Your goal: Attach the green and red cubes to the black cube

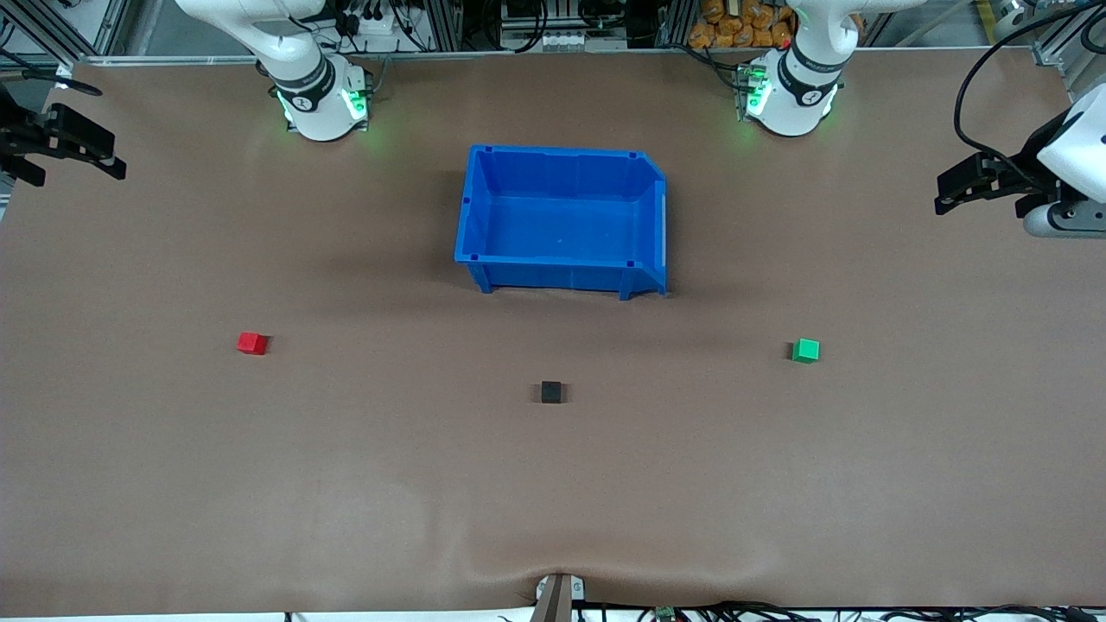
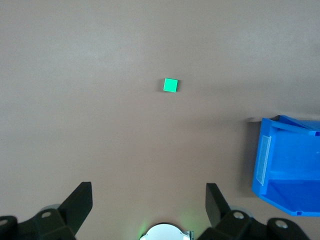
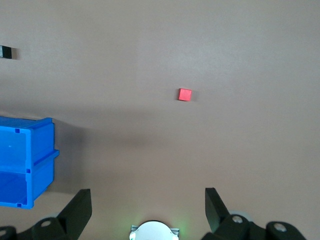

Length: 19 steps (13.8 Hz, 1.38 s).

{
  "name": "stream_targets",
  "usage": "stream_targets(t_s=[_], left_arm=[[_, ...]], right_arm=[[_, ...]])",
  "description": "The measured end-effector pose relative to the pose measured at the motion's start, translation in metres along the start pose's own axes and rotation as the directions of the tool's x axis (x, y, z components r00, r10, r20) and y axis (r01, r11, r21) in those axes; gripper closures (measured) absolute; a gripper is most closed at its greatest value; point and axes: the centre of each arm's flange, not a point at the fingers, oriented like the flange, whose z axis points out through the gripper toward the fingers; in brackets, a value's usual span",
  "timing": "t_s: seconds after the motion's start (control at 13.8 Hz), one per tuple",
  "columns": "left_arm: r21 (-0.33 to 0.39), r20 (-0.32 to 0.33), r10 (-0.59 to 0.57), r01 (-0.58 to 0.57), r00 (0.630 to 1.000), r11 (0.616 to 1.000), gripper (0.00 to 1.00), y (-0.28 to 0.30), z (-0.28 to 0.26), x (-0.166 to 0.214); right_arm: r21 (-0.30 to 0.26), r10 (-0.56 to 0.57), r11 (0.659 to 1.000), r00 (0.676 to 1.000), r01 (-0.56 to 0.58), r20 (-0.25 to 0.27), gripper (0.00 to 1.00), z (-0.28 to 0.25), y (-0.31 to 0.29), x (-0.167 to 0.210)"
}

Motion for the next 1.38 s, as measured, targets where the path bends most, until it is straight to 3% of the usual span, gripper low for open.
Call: stream_targets(t_s=[0.65,1.38], left_arm=[[0.0,0.017,-0.036,0.036,0.999,0.999,0.0,0.002,0.005,0.001],[0.003,0.111,-0.078,0.078,0.991,0.997,0.0,-0.001,0.054,0.024]], right_arm=[[0.0,0.0,1.0,1.0,0.0,0.001,0.0,0.0,0.0,0.0],[0.001,0.002,1.0,1.0,-0.002,0.003,0.0,0.001,0.001,0.0]])
